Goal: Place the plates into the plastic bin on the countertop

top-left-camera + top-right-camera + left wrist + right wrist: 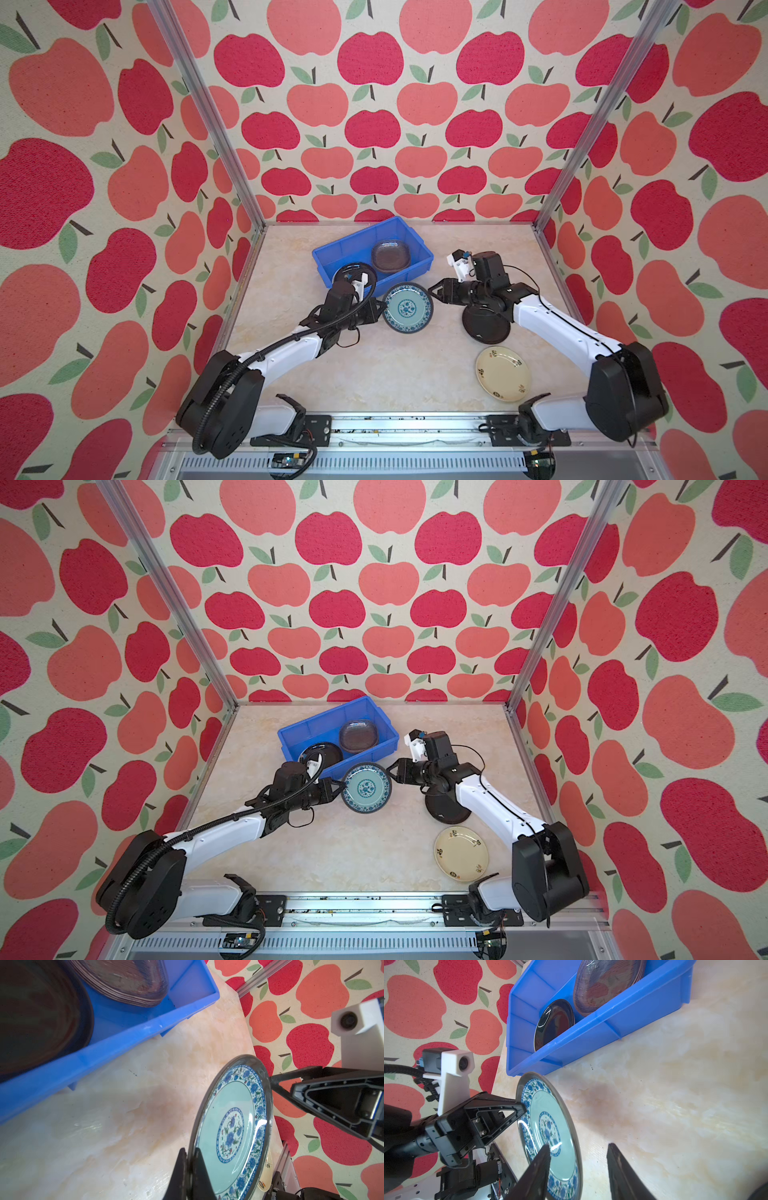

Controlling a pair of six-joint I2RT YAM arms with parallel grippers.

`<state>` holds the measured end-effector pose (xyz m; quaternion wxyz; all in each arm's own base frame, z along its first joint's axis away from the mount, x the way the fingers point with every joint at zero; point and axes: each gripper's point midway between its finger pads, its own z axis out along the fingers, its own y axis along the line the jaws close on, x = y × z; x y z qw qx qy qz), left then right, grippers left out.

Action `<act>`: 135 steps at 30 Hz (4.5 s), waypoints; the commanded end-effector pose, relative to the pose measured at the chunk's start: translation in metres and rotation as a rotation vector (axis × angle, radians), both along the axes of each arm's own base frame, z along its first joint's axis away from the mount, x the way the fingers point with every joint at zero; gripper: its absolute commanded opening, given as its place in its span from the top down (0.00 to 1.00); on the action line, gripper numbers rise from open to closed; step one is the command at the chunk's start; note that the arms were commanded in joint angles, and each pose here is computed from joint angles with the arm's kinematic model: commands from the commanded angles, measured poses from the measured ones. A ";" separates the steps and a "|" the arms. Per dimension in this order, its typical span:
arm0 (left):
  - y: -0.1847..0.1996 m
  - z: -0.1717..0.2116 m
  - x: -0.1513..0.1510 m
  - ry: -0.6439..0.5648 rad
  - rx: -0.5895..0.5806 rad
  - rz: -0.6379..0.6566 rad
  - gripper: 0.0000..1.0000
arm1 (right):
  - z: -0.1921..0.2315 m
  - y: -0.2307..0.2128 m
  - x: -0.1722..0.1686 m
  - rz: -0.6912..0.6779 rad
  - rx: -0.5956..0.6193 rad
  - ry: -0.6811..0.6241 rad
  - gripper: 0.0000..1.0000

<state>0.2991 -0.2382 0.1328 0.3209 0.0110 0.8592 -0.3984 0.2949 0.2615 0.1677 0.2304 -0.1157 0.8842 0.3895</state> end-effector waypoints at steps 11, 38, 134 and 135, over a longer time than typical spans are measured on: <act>0.011 0.021 0.012 -0.071 -0.078 0.065 1.00 | -0.010 0.046 -0.011 0.118 0.054 0.055 1.00; 0.149 0.053 0.009 -0.185 0.152 0.528 0.01 | -0.004 0.170 0.134 0.240 -0.001 0.099 1.00; 0.119 -0.003 0.059 -0.043 0.134 0.354 0.01 | -0.107 0.198 0.123 0.214 -0.366 0.080 0.76; 0.119 -0.002 0.060 -0.044 0.132 0.354 0.01 | -0.100 0.201 0.124 0.216 -0.345 0.071 0.76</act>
